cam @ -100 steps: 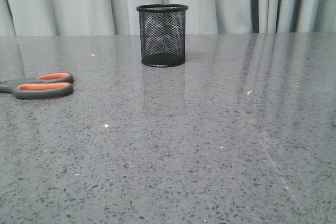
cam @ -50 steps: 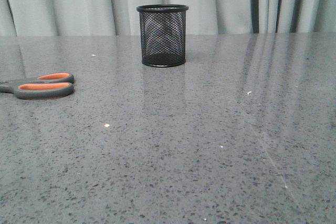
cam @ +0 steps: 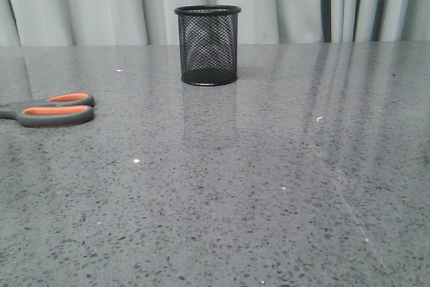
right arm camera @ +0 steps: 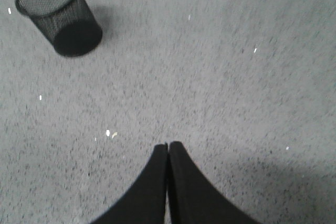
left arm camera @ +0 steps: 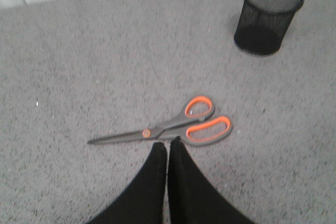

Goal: Put scissors into bucket

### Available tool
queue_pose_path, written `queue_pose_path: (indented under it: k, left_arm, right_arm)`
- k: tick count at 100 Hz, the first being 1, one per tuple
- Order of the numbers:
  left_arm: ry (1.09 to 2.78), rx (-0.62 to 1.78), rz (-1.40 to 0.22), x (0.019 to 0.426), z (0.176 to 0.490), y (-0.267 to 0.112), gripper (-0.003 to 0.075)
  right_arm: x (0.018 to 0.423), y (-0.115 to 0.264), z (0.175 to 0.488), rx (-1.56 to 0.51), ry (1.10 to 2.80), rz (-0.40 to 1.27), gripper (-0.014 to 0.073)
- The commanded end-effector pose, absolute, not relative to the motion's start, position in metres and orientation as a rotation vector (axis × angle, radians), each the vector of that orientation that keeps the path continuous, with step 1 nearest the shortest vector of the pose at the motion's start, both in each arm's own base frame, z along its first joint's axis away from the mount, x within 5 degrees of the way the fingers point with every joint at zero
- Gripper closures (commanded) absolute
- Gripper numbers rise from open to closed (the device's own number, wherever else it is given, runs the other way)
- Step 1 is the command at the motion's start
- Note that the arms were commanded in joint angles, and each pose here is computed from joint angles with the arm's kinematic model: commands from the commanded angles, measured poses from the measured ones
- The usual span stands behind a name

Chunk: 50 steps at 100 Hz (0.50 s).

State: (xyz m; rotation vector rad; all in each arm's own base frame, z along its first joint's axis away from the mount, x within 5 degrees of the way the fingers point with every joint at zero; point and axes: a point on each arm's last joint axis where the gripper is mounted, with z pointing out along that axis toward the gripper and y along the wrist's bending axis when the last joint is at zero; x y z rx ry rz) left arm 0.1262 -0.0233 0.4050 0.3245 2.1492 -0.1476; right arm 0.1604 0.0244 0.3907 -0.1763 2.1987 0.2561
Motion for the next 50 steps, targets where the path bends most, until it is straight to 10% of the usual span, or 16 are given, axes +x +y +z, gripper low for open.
queue_pose_path:
  k: [1,25,40,50]
  left_arm:
    - [2.128,0.324,-0.139,0.134,0.417,-0.023,0.0739]
    - [2.215,0.438,-0.128,0.146,0.409,-0.026,0.067]
    - [2.212,0.554,-0.082,0.146,0.407,-0.026,0.0396]
    - [2.196,0.627,-0.05,0.146,0.407,-0.026,0.0248]
  right_arm:
    - [0.171,0.024,0.405,-0.188,2.187,0.249,0.064]
    - [0.182,0.025,0.411,-0.207,2.243,0.264,0.0469]
    - [0.182,0.025,0.41,-0.208,2.247,0.267,0.0156]
    - [0.182,0.025,0.41,-0.208,2.247,0.267,0.0118]
